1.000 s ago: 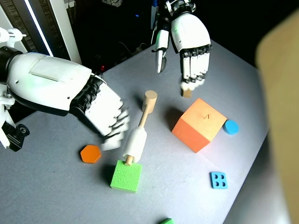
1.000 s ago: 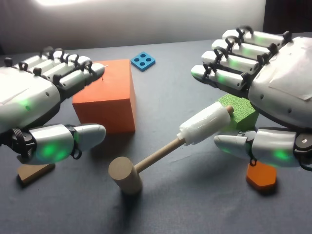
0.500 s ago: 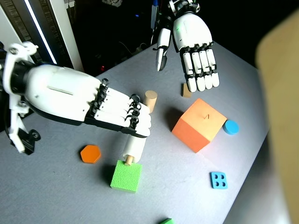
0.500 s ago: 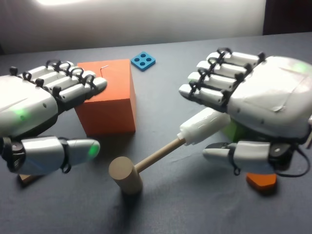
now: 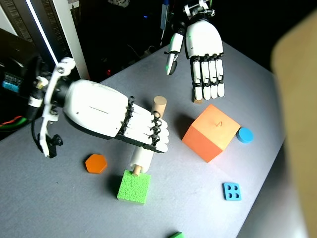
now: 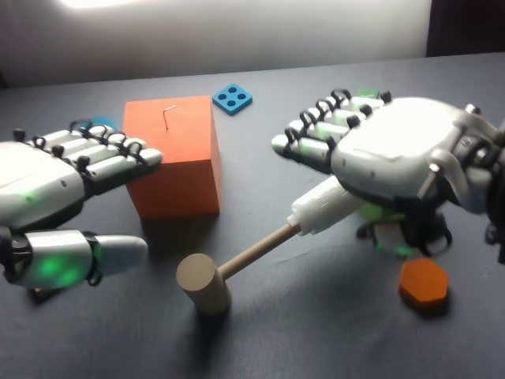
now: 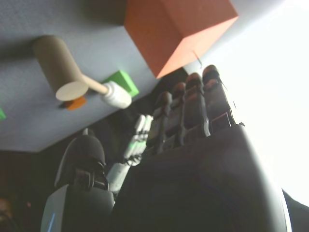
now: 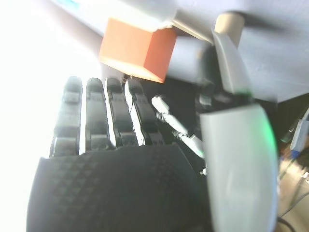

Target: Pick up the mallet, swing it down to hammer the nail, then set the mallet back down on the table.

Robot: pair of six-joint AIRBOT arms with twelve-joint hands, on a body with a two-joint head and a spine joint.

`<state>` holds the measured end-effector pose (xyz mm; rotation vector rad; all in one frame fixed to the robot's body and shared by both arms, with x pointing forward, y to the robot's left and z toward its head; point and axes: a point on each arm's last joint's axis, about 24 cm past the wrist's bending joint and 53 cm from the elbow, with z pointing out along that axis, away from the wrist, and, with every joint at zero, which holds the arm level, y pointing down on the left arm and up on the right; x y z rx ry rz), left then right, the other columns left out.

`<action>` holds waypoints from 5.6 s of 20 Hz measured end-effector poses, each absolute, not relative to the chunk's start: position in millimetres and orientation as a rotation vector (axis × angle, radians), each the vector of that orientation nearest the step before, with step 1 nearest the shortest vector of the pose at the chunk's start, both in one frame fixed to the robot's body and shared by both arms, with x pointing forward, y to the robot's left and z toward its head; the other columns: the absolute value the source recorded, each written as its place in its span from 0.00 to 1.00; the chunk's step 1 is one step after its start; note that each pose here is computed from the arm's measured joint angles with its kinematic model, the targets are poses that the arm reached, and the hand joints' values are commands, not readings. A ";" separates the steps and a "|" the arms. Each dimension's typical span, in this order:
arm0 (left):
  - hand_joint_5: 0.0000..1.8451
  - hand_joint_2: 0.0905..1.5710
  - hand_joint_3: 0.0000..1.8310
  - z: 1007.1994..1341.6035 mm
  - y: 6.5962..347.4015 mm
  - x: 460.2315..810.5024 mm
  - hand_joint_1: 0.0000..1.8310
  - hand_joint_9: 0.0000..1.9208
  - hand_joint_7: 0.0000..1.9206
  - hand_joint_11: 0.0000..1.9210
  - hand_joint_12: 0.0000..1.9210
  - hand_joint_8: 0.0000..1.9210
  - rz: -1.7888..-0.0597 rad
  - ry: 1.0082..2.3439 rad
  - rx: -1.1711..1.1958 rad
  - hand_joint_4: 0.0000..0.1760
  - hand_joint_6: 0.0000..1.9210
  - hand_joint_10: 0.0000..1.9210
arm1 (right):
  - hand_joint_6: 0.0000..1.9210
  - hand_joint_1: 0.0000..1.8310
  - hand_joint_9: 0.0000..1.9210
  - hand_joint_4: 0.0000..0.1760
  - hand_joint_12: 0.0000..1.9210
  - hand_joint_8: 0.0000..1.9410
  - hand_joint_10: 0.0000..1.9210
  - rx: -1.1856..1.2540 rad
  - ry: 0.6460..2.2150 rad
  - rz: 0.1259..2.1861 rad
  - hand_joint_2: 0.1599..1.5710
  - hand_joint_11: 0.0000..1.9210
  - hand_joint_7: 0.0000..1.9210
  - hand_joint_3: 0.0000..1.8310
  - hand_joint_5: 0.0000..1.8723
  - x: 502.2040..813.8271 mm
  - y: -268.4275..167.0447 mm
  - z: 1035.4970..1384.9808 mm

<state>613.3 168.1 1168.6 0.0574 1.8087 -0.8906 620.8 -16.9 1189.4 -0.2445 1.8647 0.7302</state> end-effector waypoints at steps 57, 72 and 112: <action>0.03 0.83 0.00 1145.5 172.3 639.9 0.00 0.00 0.01 0.00 0.00 0.00 -0.927 1.789 0.014 0.00 0.00 0.00 | 0.09 0.76 0.43 0.00 0.56 0.06 0.13 -0.209 2.044 0.697 0.63 0.15 0.42 0.00 0.41 665.8 23.6 1109.3; 0.00 0.83 0.00 1145.2 172.4 639.9 0.00 0.00 0.00 0.00 0.00 0.00 -0.931 1.791 0.007 0.00 0.00 0.00 | 1.00 0.21 0.83 0.00 1.00 1.00 1.00 -0.209 2.056 0.710 0.95 0.92 0.74 0.01 0.47 661.6 23.4 1107.3; 0.04 0.82 0.00 1148.4 175.5 642.7 0.00 0.04 0.05 0.00 0.00 0.00 -0.934 1.777 0.001 0.00 0.00 0.00 | 1.00 0.29 0.91 0.00 1.00 1.00 1.00 0.027 1.491 0.821 1.00 0.98 0.86 0.03 0.73 706.6 -35.9 1284.3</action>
